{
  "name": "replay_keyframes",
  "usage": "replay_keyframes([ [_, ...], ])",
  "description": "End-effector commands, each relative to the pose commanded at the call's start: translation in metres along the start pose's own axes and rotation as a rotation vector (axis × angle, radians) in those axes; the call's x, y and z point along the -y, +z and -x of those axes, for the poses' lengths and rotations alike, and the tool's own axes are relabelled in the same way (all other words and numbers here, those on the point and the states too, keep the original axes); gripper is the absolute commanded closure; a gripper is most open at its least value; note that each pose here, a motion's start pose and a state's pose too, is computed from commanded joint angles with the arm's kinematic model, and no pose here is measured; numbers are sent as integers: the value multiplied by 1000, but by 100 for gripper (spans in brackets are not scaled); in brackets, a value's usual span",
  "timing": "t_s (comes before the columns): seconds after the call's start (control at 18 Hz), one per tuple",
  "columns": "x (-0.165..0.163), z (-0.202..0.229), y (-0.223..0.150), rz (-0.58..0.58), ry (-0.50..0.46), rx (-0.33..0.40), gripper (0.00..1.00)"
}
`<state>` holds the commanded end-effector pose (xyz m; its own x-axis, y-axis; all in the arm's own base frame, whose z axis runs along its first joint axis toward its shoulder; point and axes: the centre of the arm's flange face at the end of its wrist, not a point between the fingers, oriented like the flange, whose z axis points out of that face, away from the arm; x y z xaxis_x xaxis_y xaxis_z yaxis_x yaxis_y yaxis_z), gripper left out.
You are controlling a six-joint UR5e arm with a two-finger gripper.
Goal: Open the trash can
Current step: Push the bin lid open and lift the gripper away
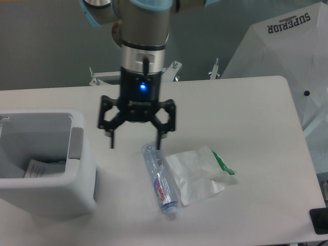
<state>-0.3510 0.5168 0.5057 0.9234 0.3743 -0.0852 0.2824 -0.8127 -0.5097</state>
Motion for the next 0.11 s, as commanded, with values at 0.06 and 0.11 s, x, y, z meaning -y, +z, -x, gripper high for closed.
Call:
replay_keyframes([
  [0.06,-2,5,2,17,49,26,0],
  [0.11,-6,12,6,36,78,42,0],
])
